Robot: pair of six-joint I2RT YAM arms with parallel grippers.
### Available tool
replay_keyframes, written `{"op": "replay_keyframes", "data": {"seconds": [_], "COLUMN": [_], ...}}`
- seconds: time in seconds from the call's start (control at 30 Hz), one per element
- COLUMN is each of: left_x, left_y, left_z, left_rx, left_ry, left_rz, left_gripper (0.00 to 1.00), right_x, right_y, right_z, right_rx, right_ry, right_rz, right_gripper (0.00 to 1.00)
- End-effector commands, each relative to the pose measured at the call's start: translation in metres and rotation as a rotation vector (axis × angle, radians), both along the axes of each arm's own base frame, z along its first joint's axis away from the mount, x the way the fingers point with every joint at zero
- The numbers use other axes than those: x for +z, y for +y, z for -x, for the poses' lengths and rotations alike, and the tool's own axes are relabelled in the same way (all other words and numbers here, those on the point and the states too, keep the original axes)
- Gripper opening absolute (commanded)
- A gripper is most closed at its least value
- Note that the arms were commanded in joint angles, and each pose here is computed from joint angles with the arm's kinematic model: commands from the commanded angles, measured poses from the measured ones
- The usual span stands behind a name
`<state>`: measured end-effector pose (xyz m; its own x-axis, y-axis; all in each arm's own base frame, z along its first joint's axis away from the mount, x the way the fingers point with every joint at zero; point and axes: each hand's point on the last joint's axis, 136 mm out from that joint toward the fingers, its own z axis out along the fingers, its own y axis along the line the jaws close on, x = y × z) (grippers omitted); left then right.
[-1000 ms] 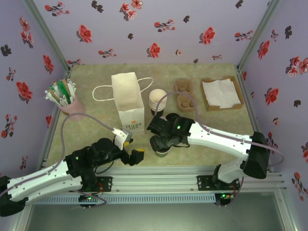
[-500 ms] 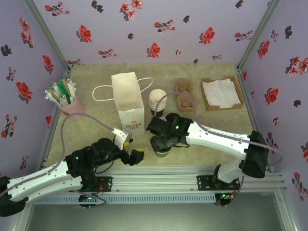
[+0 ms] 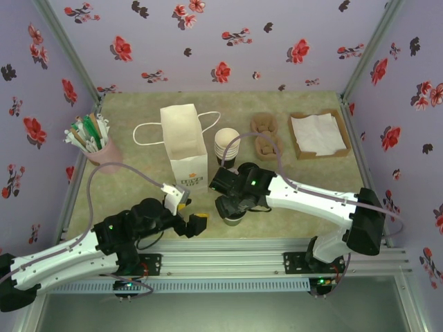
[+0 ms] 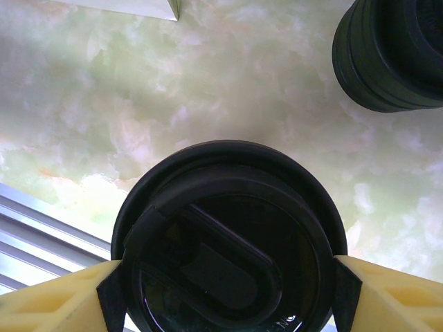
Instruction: Pack the takeout coffee
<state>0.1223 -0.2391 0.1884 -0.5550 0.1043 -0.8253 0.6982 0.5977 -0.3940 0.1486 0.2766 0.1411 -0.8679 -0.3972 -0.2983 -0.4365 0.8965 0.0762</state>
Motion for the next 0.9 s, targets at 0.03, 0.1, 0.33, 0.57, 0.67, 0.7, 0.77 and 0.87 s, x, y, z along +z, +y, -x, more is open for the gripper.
{"op": "replay_keyframes", "data": {"seconds": [0.03,0.1,0.33,0.57,0.67,0.7,0.77,0.87], "left_x": [0.003,0.004,0.004,0.004,0.004,0.004,0.004,0.004], "left_y": [0.001,0.001,0.0,0.0,0.0,0.0,0.0,0.0], "left_z": [-0.006,-0.006,-0.006,-0.006,-0.006,-0.006,-0.006,-0.006], "left_rx": [0.027,0.027,0.027,0.027,0.027,0.026,0.026,0.026], "left_ry": [-0.019,-0.021,-0.021,-0.021,-0.021,-0.02,-0.021,-0.02], "left_rz": [0.021,0.024,0.026,0.028,0.028,0.028,0.028,0.028], "left_gripper": [1.0,1.0,0.99,0.99,0.99,0.99,1.0,1.0], "right_x": [-0.005,-0.005,-0.009,-0.008,-0.011,-0.012,-0.014,-0.015], "right_y": [0.002,0.003,0.0,-0.002,-0.002,-0.002,-0.002,-0.002], "right_z": [0.003,0.004,0.006,0.005,0.005,0.005,0.005,0.005], "right_rx": [0.013,0.013,0.012,0.004,0.007,0.007,0.008,0.005], "right_ry": [0.007,0.01,0.016,0.005,0.008,0.01,0.012,0.015], "right_rz": [0.006,0.006,0.016,0.025,0.033,0.033,0.04,0.042], "right_gripper": [0.74,0.75,0.74,0.75,0.74,0.74,0.75,0.74]}}
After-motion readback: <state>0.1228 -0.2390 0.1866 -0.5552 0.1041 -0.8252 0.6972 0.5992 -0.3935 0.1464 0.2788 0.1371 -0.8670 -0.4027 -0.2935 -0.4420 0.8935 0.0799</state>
